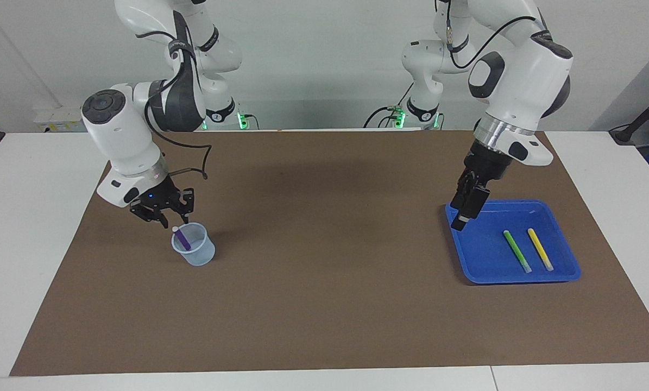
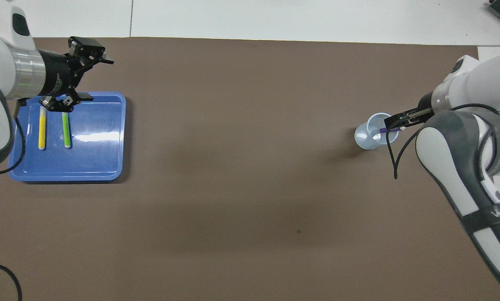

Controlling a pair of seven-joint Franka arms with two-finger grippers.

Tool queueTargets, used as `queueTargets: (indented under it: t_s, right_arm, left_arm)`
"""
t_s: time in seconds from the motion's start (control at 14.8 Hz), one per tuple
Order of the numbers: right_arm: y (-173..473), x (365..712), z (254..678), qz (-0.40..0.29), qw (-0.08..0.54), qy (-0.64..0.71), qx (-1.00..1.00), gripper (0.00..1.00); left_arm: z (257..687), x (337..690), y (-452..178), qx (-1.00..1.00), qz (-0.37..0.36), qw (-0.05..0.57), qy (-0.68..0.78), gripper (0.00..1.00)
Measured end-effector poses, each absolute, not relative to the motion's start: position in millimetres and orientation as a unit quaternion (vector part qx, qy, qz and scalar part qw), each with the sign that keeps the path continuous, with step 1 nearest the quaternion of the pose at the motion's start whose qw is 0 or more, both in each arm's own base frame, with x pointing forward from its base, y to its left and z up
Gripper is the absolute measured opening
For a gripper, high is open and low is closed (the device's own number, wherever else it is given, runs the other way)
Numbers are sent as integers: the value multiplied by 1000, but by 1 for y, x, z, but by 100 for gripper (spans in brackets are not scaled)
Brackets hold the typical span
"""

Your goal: Transfer and insert pens with both arms

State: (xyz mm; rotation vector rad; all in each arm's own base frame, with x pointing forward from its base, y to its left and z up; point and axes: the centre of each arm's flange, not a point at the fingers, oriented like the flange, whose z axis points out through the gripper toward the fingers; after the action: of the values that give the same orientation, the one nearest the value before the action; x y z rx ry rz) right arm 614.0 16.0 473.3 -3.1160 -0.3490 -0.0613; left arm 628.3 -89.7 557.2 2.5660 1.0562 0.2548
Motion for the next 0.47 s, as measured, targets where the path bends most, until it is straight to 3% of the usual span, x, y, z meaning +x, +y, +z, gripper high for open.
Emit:
queueTargets:
  t_s: [0.27, 0.47]
  right_arm:
    - [1, 594, 543, -9, 4, -98, -995, 100]
    - [-8, 572, 584, -9, 7, -86, -996, 100]
  left_arm:
    - [540, 627, -59, 945, 93, 142, 280, 91]
    - [521, 625, -34, 975, 88, 71, 191, 88]
